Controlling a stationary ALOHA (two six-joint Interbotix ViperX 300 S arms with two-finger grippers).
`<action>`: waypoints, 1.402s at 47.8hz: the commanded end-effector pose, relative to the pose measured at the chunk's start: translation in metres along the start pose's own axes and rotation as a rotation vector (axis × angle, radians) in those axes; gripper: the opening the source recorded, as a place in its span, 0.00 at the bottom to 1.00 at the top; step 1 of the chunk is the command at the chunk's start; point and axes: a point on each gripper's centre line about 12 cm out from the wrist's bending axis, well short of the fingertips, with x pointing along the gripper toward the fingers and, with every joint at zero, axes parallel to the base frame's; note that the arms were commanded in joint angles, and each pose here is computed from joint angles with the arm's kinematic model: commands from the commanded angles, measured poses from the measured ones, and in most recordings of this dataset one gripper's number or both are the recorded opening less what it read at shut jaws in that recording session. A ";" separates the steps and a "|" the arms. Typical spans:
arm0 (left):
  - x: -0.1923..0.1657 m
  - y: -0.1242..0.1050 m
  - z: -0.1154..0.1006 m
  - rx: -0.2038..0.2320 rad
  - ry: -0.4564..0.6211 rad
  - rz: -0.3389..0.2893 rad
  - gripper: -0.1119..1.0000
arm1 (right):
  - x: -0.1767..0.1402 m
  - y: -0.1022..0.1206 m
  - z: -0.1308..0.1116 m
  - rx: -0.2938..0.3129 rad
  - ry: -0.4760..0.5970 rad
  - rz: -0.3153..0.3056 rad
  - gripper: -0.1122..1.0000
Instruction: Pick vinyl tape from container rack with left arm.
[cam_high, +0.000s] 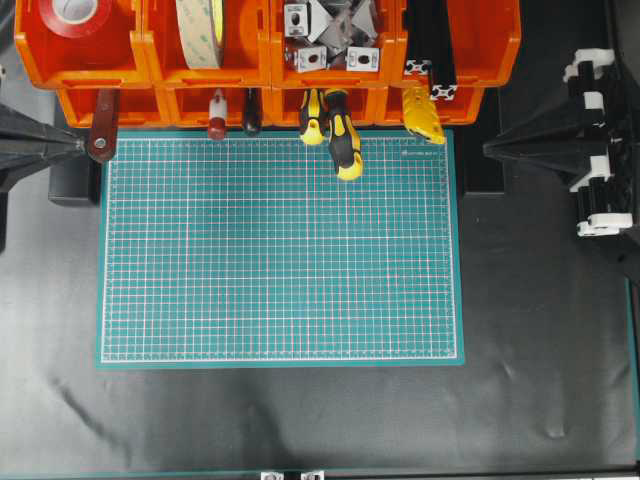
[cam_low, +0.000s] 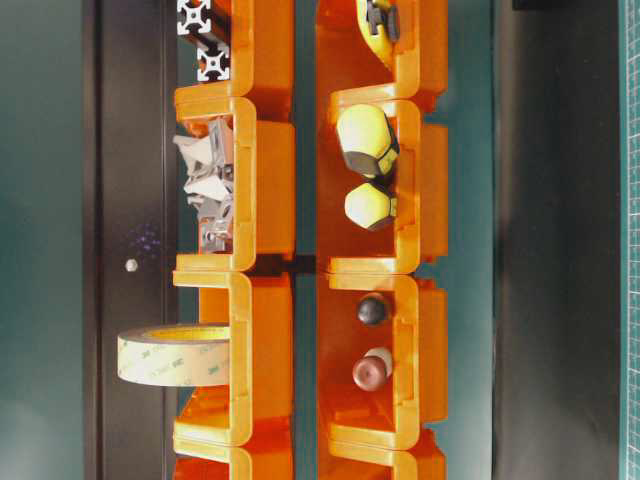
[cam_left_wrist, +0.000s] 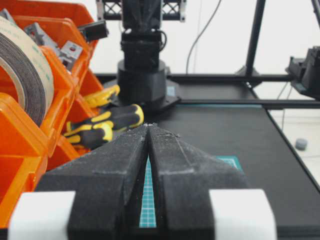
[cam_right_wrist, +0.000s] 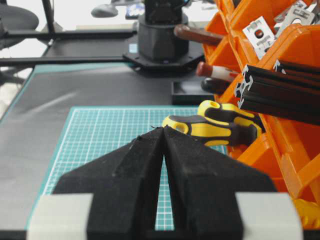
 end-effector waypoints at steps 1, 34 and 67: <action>0.009 0.000 0.023 0.034 -0.006 -0.007 0.15 | 0.001 0.001 0.019 0.018 -0.046 0.006 0.12; 0.050 0.023 0.141 0.021 0.717 0.126 0.11 | -0.003 0.001 0.034 0.106 -0.113 0.008 0.10; 0.069 0.065 0.139 0.130 1.137 0.162 0.88 | -0.011 0.000 0.043 0.106 -0.127 0.007 0.10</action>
